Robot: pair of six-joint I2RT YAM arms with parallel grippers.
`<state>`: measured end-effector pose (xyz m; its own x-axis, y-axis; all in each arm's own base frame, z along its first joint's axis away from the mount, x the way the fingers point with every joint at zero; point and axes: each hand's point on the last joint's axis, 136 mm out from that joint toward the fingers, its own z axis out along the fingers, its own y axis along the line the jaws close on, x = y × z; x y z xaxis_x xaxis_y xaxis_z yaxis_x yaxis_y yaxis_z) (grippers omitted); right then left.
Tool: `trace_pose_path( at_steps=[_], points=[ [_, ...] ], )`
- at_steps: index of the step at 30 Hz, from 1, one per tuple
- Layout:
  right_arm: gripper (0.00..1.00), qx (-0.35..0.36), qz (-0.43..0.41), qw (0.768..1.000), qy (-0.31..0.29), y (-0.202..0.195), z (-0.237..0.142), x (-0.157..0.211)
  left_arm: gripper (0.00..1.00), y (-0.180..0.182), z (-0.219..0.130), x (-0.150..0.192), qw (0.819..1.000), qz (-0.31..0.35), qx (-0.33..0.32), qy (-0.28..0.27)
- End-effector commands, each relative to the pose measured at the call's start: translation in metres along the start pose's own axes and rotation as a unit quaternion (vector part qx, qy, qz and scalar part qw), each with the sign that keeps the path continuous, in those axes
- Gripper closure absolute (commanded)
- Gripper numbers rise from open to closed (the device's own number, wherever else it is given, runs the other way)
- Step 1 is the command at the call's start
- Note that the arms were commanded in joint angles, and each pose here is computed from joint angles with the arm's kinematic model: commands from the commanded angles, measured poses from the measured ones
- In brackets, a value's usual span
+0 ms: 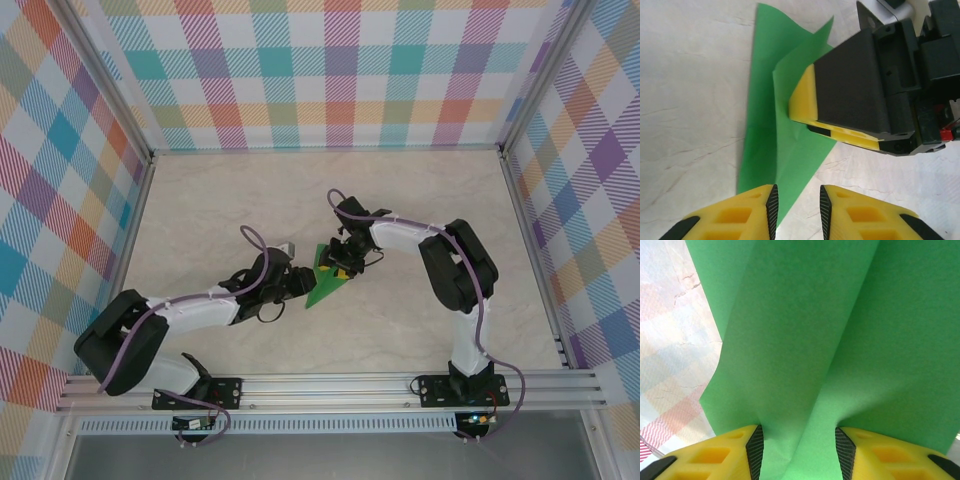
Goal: Fold a paper plane with a square sheet of paper (pick it up from the middle)
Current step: Fourth fold the wing at the center of the table.
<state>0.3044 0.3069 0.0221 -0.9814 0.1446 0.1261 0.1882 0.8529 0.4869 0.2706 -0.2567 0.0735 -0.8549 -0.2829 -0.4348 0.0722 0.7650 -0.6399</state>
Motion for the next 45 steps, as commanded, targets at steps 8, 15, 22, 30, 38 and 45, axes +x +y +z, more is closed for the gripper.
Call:
trace_pose_path(
  at_steps=[8,15,22,30,38,45],
  points=[
    [0.53,0.103,0.046,0.993,0.028,-0.054,0.024,0.013,0.83,-0.016,0.031,0.011,0.997,-0.018,0.041,0.061],
    [0.53,0.108,0.05,0.992,0.032,-0.057,0.026,0.014,0.88,0.011,0.036,0.012,0.998,-0.023,-0.019,0.055],
    [0.53,0.117,0.05,0.991,0.034,-0.062,0.027,0.015,0.89,0.021,0.036,0.013,0.998,-0.021,-0.039,0.054],
    [0.54,0.133,0.055,0.989,0.037,-0.068,0.029,0.015,0.9,0.024,0.038,0.013,0.997,-0.021,-0.043,0.055],
    [0.54,0.143,0.054,0.987,0.044,-0.072,0.033,0.016,0.9,0.027,0.038,0.015,0.997,-0.022,-0.05,0.059],
    [0.54,0.151,0.053,0.986,0.05,-0.074,0.035,0.016,0.91,0.028,0.038,0.017,0.996,-0.019,-0.052,0.063]
  ],
)
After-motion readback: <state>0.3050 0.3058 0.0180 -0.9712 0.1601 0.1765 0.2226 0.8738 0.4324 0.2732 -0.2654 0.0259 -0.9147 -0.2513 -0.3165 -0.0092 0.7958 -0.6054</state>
